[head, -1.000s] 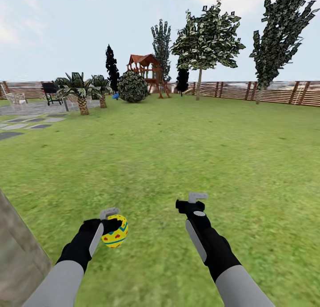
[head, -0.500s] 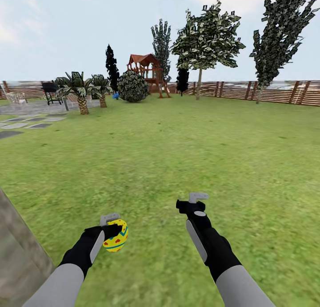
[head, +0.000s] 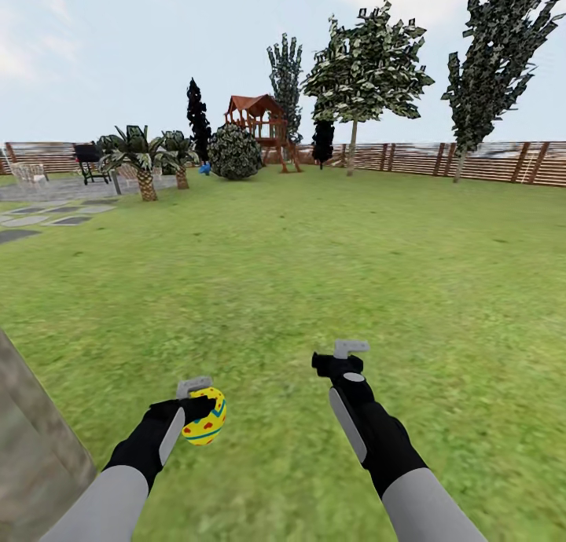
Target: Take the three Easter eggs out of the wicker basket on the lawn in the garden, then place them on the lawn next to a single tree (choose any tree) so that all three eggs are next to the same tree and none are left in the basket.
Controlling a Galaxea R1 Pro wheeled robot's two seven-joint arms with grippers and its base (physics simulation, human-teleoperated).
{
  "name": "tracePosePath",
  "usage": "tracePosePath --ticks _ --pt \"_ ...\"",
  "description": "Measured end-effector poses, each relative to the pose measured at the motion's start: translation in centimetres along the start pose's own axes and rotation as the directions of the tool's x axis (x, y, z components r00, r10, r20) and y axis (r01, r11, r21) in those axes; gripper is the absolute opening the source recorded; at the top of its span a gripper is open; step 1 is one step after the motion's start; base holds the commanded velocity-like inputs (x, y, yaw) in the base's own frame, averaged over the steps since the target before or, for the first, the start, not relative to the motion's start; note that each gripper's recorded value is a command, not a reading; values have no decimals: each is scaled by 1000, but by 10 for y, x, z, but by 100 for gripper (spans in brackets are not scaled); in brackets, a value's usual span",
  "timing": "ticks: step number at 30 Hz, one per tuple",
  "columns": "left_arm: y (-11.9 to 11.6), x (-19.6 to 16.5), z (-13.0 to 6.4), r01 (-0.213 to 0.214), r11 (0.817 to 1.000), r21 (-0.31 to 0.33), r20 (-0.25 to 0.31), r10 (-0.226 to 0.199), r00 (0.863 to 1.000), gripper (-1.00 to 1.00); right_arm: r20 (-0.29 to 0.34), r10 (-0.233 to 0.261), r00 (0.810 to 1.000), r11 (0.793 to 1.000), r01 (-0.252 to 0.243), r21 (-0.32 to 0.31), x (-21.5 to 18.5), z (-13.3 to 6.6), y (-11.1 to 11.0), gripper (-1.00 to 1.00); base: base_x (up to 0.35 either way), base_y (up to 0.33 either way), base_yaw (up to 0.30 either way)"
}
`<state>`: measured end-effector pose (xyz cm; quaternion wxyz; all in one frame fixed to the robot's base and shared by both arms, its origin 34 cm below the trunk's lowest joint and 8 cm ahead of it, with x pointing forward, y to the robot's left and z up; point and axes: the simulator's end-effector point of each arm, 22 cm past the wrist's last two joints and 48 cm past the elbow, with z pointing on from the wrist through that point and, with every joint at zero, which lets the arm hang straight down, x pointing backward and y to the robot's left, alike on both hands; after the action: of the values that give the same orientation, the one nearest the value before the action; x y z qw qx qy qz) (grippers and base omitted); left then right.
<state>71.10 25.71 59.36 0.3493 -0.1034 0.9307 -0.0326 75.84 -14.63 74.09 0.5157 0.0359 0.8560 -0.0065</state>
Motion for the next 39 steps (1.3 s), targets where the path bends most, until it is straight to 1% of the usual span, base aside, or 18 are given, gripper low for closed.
tracePosePath --ticks 13,20,39 --pt "4 19 17 0 1000 0 2 0 1000 -100 0 0 1000 1000 0 -1 25 8 -1 100 0 0 0" --pt "6 27 26 0 1000 0 18 0 1000 -100 0 0 1000 1000 0 -1 39 13 -1 100 0 0 0" --pt "12 58 51 0 1000 0 19 0 1000 -100 1 1 1000 1000 -1 -2 77 25 -2 100 0 0 0"
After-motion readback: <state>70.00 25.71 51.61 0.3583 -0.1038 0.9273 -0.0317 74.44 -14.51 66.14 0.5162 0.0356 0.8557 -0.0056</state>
